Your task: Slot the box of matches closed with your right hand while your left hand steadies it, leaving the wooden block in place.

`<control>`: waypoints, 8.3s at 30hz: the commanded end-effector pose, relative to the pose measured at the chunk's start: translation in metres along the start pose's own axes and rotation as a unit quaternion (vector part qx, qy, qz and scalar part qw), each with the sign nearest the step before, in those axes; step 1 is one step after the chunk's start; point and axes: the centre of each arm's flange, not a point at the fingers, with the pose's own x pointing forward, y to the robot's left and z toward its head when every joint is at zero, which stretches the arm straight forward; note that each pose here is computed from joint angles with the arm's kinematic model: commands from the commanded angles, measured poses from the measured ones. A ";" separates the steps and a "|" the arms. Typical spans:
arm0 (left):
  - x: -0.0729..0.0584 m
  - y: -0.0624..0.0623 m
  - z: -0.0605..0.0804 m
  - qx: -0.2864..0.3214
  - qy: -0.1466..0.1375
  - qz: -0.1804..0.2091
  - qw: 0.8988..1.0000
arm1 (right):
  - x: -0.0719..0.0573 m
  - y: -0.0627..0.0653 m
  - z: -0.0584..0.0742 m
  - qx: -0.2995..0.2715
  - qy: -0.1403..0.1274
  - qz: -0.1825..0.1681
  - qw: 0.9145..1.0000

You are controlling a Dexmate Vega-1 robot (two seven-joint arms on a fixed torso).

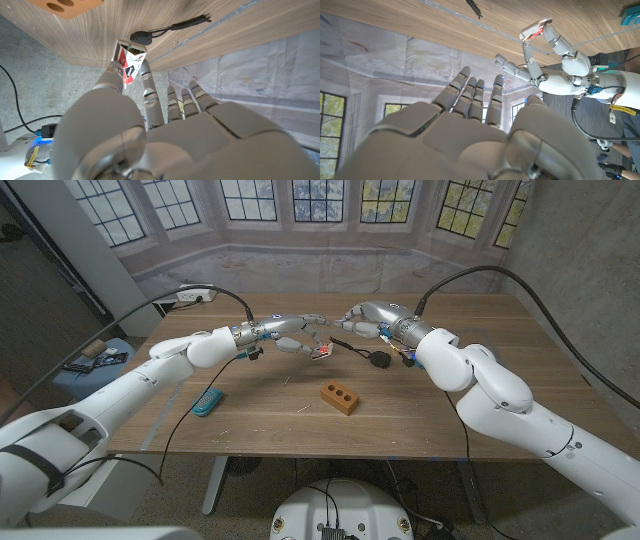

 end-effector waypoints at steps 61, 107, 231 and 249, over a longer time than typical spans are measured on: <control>0.007 0.007 0.000 0.010 0.005 0.025 1.000 | -0.003 0.076 0.007 -0.012 0.035 -0.072 0.997; 0.015 0.008 -0.002 0.010 -0.005 0.030 0.999 | 0.001 0.088 0.013 -0.004 0.039 -0.070 0.997; -0.019 0.013 -0.015 0.040 0.056 0.004 0.998 | 0.004 0.048 -0.045 0.176 0.021 -0.197 0.964; -0.034 0.011 -0.008 0.059 0.086 0.002 0.995 | -0.005 0.046 -0.056 0.218 0.000 -0.203 0.955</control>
